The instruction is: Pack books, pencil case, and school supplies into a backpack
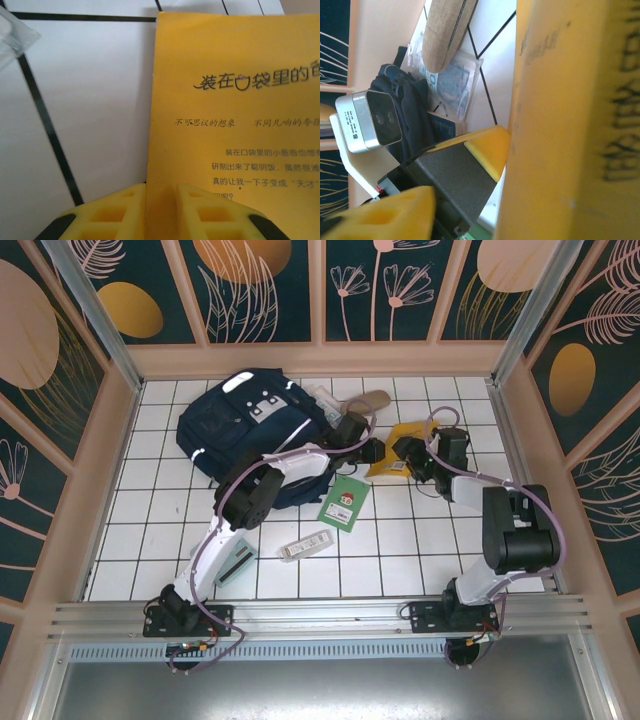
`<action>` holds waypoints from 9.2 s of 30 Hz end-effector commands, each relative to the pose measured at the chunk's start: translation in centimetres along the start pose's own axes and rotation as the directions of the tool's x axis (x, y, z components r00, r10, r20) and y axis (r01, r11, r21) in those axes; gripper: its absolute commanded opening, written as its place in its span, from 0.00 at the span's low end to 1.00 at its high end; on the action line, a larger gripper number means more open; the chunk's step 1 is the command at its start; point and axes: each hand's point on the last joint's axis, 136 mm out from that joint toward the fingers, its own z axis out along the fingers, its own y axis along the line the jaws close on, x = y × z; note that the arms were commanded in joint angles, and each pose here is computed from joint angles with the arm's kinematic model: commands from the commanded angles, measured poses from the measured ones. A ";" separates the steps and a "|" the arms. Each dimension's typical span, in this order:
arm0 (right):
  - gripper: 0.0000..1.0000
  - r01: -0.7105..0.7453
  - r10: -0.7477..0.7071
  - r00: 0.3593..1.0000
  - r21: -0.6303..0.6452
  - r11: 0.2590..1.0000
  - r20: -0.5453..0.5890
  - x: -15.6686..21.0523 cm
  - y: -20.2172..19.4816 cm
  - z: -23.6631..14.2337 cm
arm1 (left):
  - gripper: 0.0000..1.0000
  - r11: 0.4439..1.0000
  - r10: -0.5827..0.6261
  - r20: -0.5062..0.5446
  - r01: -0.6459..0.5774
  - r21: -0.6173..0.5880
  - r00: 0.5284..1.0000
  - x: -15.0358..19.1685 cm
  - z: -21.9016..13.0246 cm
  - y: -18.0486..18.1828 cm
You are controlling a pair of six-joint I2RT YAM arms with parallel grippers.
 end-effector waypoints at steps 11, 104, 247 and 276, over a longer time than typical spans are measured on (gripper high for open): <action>0.00 0.113 -0.102 0.988 -0.092 0.989 0.119 -2.0 2.3 -3.2 | 0.33 0.991 0.136 0.007 -0.136 0.004 0.991 -2.4 -5.4 -4.5; 0.00 0.032 -0.096 0.993 -0.601 0.799 -0.075 12.8 21.9 5.6 | 0.00 0.706 0.496 0.222 -0.240 -0.666 0.839 -14.2 -32.3 -2.4; 0.65 0.478 -0.480 0.868 -0.049 0.877 -0.124 15.3 15.7 7.6 | 0.00 0.692 0.480 0.216 -0.215 -0.689 0.850 -13.5 -32.0 -1.0; 0.46 0.450 -0.445 0.893 0.090 0.888 -0.071 7.3 6.8 5.7 | 0.00 0.601 0.476 0.289 -0.068 -0.796 0.831 -11.9 -37.6 2.2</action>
